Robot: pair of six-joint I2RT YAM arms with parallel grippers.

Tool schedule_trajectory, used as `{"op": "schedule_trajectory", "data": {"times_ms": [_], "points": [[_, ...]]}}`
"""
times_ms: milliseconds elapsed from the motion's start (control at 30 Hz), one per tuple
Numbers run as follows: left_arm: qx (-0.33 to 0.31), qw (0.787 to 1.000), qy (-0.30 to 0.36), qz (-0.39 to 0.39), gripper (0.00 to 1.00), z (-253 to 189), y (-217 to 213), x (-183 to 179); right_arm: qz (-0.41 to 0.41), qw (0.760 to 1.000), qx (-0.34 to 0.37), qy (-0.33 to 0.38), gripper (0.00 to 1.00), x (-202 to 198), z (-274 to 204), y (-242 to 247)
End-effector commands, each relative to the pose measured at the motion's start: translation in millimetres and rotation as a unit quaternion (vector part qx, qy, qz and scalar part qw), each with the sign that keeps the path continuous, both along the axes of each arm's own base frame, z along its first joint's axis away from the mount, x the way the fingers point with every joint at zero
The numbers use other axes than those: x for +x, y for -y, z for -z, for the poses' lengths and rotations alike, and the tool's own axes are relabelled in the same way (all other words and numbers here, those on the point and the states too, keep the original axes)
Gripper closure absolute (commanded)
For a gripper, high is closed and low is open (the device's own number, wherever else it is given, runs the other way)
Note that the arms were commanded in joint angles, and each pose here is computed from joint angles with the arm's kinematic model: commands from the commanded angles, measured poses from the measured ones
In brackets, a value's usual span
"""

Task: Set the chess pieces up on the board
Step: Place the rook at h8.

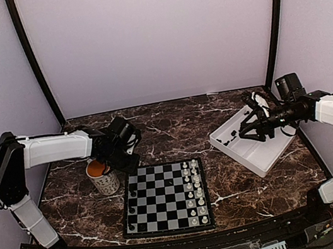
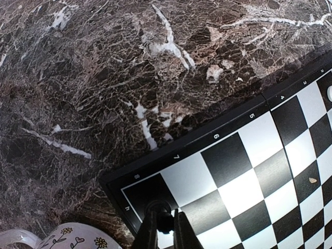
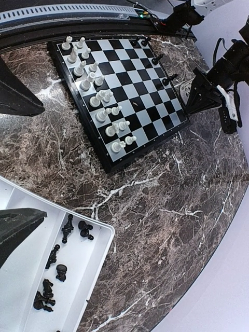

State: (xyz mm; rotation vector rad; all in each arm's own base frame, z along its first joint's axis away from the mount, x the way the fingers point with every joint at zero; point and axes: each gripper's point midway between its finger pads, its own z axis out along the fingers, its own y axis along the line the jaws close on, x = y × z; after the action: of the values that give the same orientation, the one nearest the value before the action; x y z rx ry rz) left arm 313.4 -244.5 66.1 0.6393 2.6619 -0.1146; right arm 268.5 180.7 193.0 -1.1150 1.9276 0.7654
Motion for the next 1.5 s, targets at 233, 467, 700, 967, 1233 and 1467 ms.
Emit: {"op": "schedule_trajectory", "data": {"times_ms": [233,467,700,967,1233,1467], "points": [[0.024,0.999,-0.034,0.012,0.91,4.6,-2.4,-3.2,-0.001,1.0,0.001,0.011,0.38,4.1,1.1,0.8],[0.027,0.999,-0.04,0.015,0.91,6.7,-1.3,-3.8,0.0,1.0,0.0,0.009,0.38,4.8,2.2,0.8],[0.028,0.998,-0.045,0.016,0.86,7.3,-0.6,-4.0,0.0,1.0,-0.002,0.008,0.38,5.2,2.6,0.9],[0.024,0.998,-0.047,0.018,0.84,7.2,1.2,-4.2,0.001,1.0,-0.003,0.007,0.38,5.9,3.5,1.1],[0.021,0.998,-0.055,0.023,0.78,10.7,3.9,-6.4,0.0,1.0,-0.003,0.006,0.38,6.2,4.0,1.1],[0.016,0.998,-0.053,0.026,0.77,8.1,6.9,-4.3,0.001,1.0,-0.004,0.006,0.38,6.1,4.0,1.1]]}}
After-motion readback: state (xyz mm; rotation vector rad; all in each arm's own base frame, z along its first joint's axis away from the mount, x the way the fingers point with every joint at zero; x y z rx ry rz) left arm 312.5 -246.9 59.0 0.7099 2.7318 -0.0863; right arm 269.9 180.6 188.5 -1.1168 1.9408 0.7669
